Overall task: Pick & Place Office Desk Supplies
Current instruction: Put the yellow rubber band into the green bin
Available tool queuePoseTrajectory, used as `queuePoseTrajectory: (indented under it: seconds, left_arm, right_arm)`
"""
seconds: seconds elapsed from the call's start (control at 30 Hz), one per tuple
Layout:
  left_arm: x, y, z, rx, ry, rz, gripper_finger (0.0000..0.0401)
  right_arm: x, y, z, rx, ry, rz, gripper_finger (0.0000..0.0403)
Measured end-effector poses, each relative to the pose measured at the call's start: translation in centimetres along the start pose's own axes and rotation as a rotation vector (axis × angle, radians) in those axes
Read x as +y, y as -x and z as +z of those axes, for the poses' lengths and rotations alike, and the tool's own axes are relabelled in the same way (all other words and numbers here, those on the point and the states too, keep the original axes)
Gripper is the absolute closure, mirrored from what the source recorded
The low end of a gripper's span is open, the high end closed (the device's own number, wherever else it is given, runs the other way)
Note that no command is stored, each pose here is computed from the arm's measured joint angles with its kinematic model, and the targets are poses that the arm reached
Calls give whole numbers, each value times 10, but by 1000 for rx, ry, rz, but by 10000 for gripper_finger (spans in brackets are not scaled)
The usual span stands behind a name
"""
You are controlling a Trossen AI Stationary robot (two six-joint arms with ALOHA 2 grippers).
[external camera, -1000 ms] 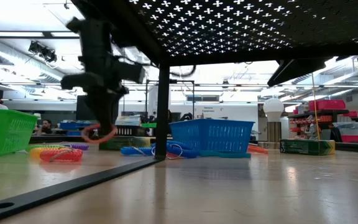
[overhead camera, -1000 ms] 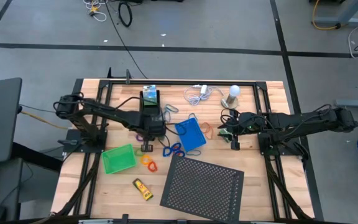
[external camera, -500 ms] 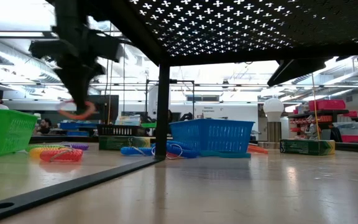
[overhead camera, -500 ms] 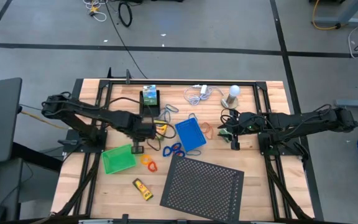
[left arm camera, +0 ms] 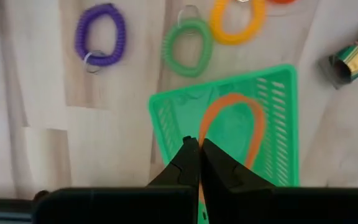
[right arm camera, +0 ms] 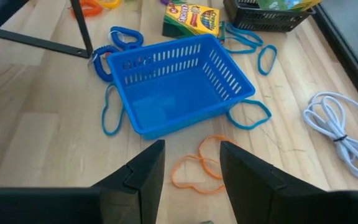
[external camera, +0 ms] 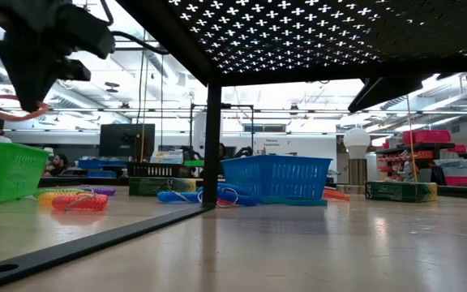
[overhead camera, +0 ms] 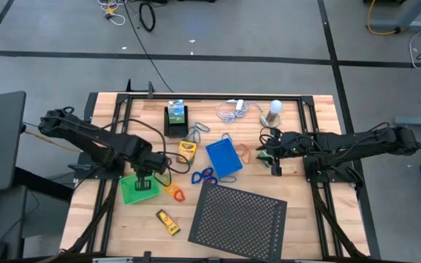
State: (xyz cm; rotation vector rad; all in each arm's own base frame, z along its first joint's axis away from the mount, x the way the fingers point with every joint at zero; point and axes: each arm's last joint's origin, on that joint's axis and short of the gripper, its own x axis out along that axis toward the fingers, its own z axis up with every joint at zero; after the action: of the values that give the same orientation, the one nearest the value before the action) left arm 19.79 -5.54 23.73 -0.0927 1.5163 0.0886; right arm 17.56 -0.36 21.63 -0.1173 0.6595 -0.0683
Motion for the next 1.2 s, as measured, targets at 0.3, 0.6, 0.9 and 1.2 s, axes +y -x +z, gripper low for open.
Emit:
queuePoseTrajectory:
  seconds: [0.3,0.6,0.9,1.2]
  left_arm:
    - [-6,-21,8,147,-38,-9,399]
    - [-10,-30,20,91,-8,-4,359]
    - [-12,-30,16,115,83,8,216]
    - [-7,-26,6,191,134,63,137]
  right_arm:
    - [0,0,-1,6,-5,-5,238]
    - [0,0,-1,7,-3,-5,238]
    - [0,0,-1,5,-3,-4,238]
    - [0,0,0,5,-5,-3,238]
